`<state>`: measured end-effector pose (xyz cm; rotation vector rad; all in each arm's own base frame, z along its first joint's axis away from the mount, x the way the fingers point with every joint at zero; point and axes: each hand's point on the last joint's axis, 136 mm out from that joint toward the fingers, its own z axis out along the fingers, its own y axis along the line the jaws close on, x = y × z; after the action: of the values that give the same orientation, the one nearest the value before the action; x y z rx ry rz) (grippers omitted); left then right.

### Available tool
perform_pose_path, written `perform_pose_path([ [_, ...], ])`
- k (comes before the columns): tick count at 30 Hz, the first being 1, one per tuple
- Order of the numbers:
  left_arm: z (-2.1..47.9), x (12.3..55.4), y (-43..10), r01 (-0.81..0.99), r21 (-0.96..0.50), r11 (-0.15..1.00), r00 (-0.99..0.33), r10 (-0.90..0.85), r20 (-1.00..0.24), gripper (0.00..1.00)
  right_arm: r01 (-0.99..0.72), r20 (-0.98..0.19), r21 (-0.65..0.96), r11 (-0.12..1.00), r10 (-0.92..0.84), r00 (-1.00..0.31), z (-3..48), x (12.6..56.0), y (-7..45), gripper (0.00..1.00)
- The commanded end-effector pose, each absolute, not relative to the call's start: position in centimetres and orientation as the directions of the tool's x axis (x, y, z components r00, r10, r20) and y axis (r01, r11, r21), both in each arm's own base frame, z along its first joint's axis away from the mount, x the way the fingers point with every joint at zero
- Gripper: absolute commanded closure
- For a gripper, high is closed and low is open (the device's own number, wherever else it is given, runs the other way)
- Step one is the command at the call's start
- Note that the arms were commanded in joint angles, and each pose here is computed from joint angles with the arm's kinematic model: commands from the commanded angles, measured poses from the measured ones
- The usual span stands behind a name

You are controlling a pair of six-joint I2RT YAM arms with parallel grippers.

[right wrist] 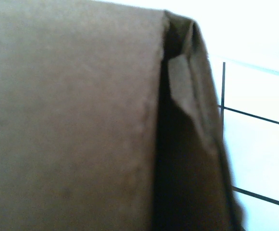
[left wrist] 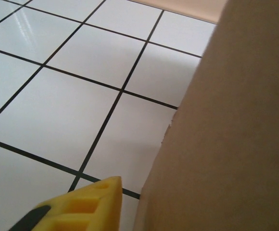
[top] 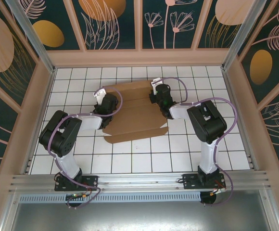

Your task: Fold the paper box

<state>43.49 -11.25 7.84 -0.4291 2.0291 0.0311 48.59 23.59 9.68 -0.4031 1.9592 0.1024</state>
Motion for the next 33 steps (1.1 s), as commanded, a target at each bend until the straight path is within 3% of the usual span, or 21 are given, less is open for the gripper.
perform_pose_path([
  [1,6.7,42.8,-8.9,-0.385,-0.12,0.915,-0.412,-0.287,-0.865,0.82,-0.298,-0.851,-0.169,0.94,-0.291,-0.437,7.1,47.7,21.6,1.0],
  [3,6.5,43.0,-8.8,-0.404,-0.123,0.907,-0.405,-0.298,-0.864,0.92,-0.301,-0.85,-0.17,0.938,-0.294,-0.438,7.0,47.7,21.7,1.0],
  [7,6.7,43.8,-9.5,-0.405,-0.149,0.902,-0.398,-0.321,-0.859,0.99,-0.293,-0.85,-0.182,0.939,-0.299,-0.433,7.1,47.7,21.9,1.0],
  [15,6.5,43.2,-8.7,-0.449,-0.133,0.883,-0.385,-0.326,-0.863,1.0,-0.276,-0.852,-0.19,0.942,-0.298,-0.431,7.1,47.8,21.7,1.0],
  [18,6.7,42.3,-8.0,-0.465,-0.125,0.877,-0.378,-0.324,-0.867,0.84,-0.264,-0.854,-0.19,0.946,-0.292,-0.431,7.2,47.9,21.4,1.0],
  [21,7.0,41.8,-8.1,-0.436,-0.138,0.89,-0.385,-0.323,-0.864,0.59,-0.251,-0.856,-0.184,0.95,-0.28,-0.434,7.2,48.0,21.1,1.0],
  [28,9.6,40.3,-10.2,-0.262,-0.272,0.926,-0.376,-0.358,-0.855,0.35,-0.24,-0.861,-0.177,0.954,-0.269,-0.432,7.4,47.9,20.7,0.97],
  [33,12.2,38.7,-12.2,-0.101,-0.386,0.917,-0.368,-0.395,-0.841,0.29,-0.238,-0.863,-0.178,0.955,-0.268,-0.429,7.5,47.9,20.7,0.94],
])
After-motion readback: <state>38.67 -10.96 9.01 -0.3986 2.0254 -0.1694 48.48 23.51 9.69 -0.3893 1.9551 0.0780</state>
